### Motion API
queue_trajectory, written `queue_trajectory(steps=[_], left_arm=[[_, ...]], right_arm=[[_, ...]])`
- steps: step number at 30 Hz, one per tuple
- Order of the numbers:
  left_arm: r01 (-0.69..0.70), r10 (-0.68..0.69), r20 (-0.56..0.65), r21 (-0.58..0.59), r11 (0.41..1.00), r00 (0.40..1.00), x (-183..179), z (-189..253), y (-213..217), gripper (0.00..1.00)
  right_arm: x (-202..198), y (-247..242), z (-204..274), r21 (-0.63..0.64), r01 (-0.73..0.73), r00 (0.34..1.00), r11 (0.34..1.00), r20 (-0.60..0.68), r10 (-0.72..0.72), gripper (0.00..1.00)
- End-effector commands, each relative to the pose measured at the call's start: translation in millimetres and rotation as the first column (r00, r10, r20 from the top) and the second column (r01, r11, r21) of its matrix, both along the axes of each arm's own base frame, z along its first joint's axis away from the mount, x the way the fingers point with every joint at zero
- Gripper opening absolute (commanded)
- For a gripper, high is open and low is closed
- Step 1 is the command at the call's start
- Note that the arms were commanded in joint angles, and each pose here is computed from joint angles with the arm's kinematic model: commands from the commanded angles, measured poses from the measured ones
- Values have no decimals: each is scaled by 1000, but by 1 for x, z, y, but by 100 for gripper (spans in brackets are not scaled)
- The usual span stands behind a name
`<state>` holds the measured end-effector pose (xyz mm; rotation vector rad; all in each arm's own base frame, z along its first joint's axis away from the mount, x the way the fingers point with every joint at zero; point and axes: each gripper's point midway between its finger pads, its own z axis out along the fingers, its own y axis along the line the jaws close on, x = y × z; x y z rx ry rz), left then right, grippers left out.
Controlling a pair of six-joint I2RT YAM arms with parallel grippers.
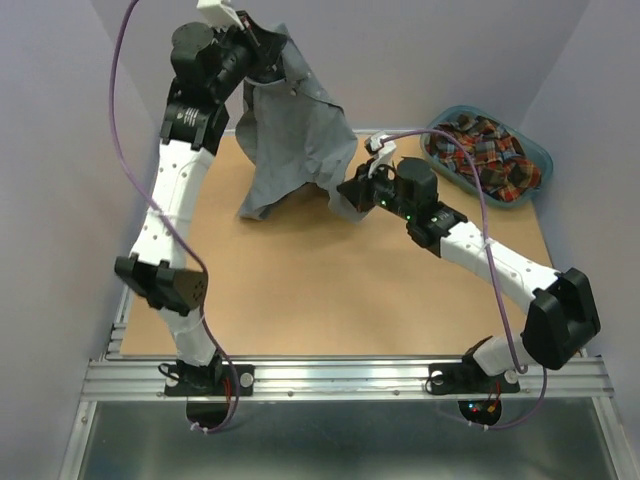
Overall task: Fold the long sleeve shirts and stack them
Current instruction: Flatten the shirt out
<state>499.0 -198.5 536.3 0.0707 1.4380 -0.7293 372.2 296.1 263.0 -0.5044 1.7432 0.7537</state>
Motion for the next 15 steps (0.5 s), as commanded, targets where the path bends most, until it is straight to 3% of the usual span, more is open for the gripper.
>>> queue_trajectory(steps=[1, 3, 4, 5, 6, 7, 8, 10, 11, 15], left_arm=[[217, -215, 195, 11, 976, 957, -107, 52, -7, 0], [244, -246, 198, 34, 969, 949, -149, 47, 0, 0], [250, -253, 83, 42, 967, 964, -144, -4, -2, 0], [251, -255, 106, 45, 967, 961, -176, -1, 7, 0], [243, -246, 73, 47, 969, 966, -185, -19, 12, 0], [227, -226, -26, 46, 973, 974, -183, -69, 14, 0], [207, -206, -29, 24, 978, 978, -209, -72, 25, 0], [87, -83, -169, 19, 996, 982, -212, -120, 46, 0], [39, -31, -268, 25, 999, 963, -212, -160, 54, 0], [-143, 144, -482, 39, 989, 864, -233, -246, 87, 0]], right_arm=[[-61, 39, -4, -57, -232, 968, 971, 90, 236, 15], [-91, 50, -30, -89, -304, 951, 948, 29, 308, 30], [-106, 44, -54, -118, -318, 948, 941, -28, 317, 46], [-116, 41, -66, -128, -327, 945, 936, -61, 322, 53], [-119, 33, -76, -139, -305, 952, 942, -84, 295, 58], [-123, 24, -67, -132, -279, 960, 951, -66, 272, 66], [-130, 12, -84, -146, -258, 964, 955, -97, 246, 69], [-125, -8, -81, -166, -156, 987, 974, -68, 147, 73], [-125, -17, -69, -161, -121, 993, 979, -35, 117, 76], [-99, -40, -47, -218, 54, 998, 974, 47, -45, 76]])
